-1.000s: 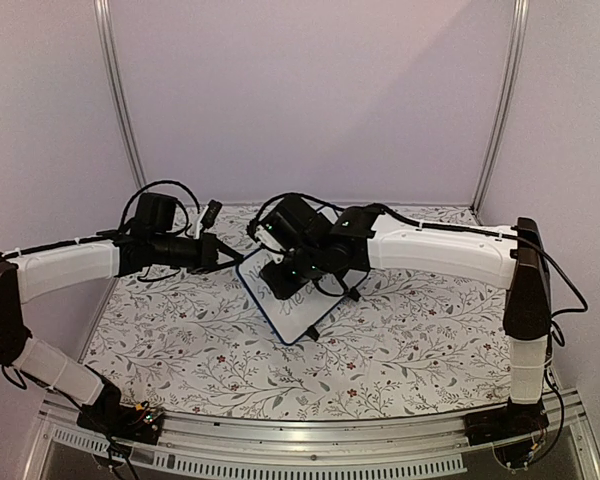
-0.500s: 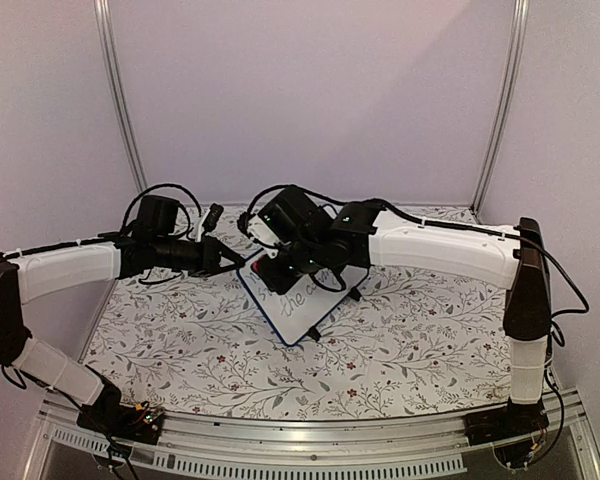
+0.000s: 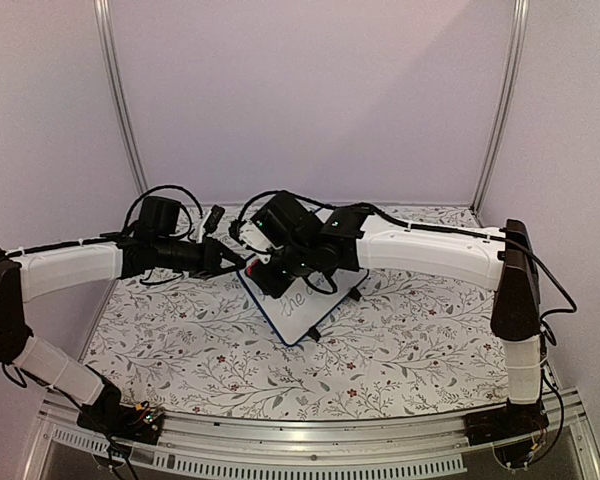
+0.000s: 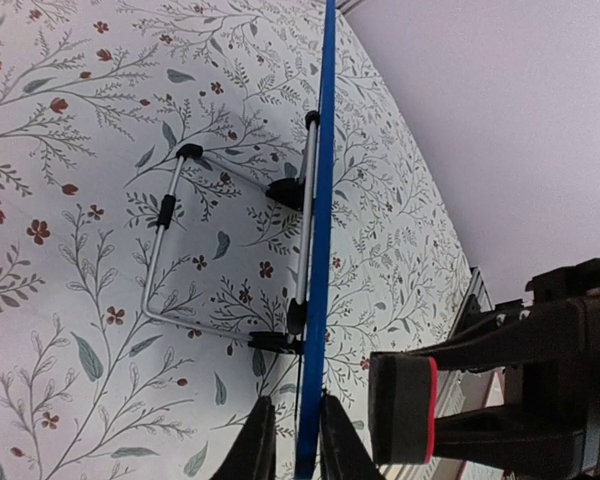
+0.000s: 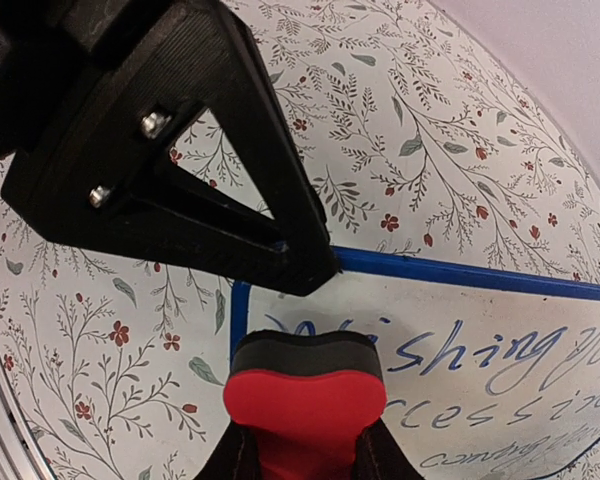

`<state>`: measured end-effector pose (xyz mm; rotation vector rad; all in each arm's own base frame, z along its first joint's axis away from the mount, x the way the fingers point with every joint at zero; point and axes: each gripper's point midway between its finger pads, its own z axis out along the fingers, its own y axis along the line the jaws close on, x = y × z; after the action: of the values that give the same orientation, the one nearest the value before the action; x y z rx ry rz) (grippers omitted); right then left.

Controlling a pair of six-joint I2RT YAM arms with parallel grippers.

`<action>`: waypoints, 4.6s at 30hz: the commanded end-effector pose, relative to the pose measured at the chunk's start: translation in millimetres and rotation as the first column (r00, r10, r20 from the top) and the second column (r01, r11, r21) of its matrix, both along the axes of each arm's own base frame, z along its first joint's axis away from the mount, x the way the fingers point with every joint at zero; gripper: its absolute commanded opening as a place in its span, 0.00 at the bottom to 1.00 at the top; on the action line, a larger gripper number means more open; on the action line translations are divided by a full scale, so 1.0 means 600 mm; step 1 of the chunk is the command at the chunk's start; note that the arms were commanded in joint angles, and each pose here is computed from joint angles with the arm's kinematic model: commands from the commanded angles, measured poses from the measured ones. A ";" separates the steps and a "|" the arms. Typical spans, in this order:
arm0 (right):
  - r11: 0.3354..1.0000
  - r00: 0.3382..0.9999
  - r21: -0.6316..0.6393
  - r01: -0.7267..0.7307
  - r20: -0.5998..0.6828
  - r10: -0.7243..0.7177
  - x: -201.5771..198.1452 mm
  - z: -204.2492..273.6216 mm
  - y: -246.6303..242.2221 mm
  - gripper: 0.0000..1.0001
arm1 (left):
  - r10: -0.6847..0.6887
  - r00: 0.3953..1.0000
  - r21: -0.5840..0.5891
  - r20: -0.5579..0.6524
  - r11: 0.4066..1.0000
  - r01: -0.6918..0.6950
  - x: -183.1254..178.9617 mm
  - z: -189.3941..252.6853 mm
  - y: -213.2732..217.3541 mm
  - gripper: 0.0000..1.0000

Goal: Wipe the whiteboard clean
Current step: Hold the whiteboard at the center of the board, then erase the whiteboard at the center of the board.

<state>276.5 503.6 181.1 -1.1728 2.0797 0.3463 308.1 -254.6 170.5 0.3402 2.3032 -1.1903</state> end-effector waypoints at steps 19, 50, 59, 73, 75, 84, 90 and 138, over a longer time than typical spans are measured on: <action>1.000 1.000 -0.021 -0.003 0.030 0.004 0.007 -0.019 0.016 0.17 | -0.044 0.999 -0.031 -0.006 0.999 0.044 -0.006 -0.005 -0.015 0.00; 0.991 0.999 -0.133 0.018 -0.024 -0.021 -0.006 -0.106 -0.024 0.16 | -0.047 0.999 -0.031 -0.009 0.998 0.046 -0.008 -0.006 -0.015 0.00; 0.989 0.999 -0.143 0.026 -0.026 -0.030 -0.011 -0.111 -0.040 0.16 | -0.045 0.999 -0.030 -0.008 0.999 0.045 -0.009 -0.006 -0.014 0.00; 0.997 0.998 -0.047 0.054 0.016 -0.054 0.030 -0.048 -0.008 0.16 | -0.051 0.999 -0.034 -0.006 0.998 0.051 -0.010 -0.005 -0.017 0.00; 0.998 0.998 -0.034 0.058 0.018 -0.057 0.037 -0.040 -0.004 0.16 | -0.051 0.999 -0.035 -0.004 0.998 0.051 -0.010 -0.003 -0.017 0.00; 0.996 0.998 -0.059 0.064 -0.004 -0.064 0.049 -0.056 -0.011 0.15 | -0.054 0.999 -0.037 0.004 0.998 0.054 -0.010 0.000 -0.017 0.00; 0.991 0.997 -0.118 0.056 -0.048 -0.062 0.033 -0.100 -0.042 0.15 | -0.054 0.999 -0.039 0.003 0.998 0.054 -0.011 0.001 -0.017 0.00; 0.988 0.987 -0.112 0.111 -0.106 -0.123 0.044 -0.104 -0.084 0.15 | -0.053 0.999 -0.039 0.003 0.998 0.053 -0.011 0.001 -0.018 0.00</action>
<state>305.9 469.6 138.2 -1.1005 2.2108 0.3035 306.4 -258.3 165.6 0.3628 2.2970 -1.2170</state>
